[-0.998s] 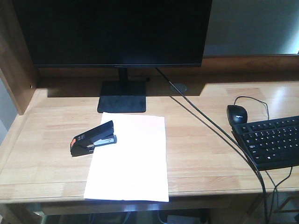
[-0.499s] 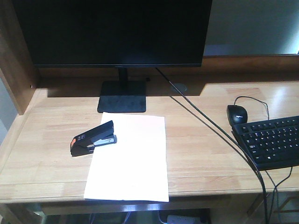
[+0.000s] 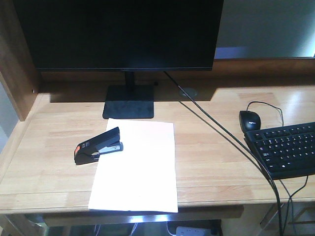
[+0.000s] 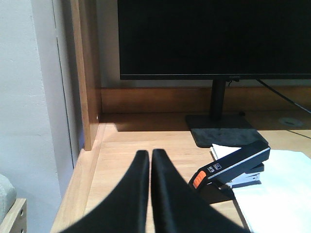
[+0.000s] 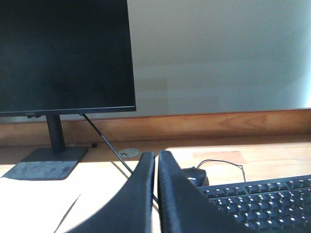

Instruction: Grab stapler and paper to desk for stapling

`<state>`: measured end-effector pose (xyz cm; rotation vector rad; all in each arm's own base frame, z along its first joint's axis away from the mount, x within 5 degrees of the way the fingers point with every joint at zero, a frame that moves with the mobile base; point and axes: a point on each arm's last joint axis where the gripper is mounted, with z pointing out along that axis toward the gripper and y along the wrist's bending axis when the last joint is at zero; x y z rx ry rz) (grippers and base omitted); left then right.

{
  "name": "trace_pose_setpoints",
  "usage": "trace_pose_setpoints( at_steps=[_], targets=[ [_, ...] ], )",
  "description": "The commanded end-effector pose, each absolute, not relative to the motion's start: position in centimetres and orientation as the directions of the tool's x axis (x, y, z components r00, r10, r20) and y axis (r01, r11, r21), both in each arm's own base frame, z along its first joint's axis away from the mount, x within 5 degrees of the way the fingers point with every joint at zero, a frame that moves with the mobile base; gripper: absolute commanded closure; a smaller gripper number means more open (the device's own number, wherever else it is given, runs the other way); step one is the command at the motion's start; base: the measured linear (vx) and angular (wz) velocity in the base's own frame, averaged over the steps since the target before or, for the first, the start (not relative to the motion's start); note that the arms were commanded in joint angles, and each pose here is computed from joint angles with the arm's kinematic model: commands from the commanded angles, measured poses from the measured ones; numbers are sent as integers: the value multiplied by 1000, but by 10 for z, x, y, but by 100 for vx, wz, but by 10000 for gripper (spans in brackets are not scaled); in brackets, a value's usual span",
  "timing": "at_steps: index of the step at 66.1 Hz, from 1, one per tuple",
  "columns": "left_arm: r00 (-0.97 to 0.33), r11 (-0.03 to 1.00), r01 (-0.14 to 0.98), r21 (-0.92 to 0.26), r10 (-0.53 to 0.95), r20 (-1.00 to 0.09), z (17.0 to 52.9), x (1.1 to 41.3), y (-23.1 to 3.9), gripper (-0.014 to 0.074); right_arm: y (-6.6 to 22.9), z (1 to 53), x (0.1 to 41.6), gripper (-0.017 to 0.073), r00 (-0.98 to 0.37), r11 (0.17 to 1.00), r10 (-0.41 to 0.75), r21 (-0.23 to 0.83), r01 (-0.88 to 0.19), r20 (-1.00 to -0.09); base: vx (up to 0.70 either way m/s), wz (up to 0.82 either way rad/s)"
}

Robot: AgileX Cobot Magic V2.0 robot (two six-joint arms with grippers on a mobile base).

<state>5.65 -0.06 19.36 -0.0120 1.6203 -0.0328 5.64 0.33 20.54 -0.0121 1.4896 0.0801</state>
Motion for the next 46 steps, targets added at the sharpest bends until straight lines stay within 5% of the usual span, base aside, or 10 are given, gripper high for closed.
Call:
trace_pose_setpoints(
  at_steps=[1, 46],
  targets=[
    [11, 999, 20, -42, -43, -999, 192, 57, -1, 601, 3, 210, 55, 568, 150, 998, 21, 13, -60, -988, 0, 0],
    [11, 999, 20, -42, -43, -999, 192, 57, -1, 601, 3, 206, 55, 568, 102, 998, -31, -36, -49, -994, 0, 0]
  ],
)
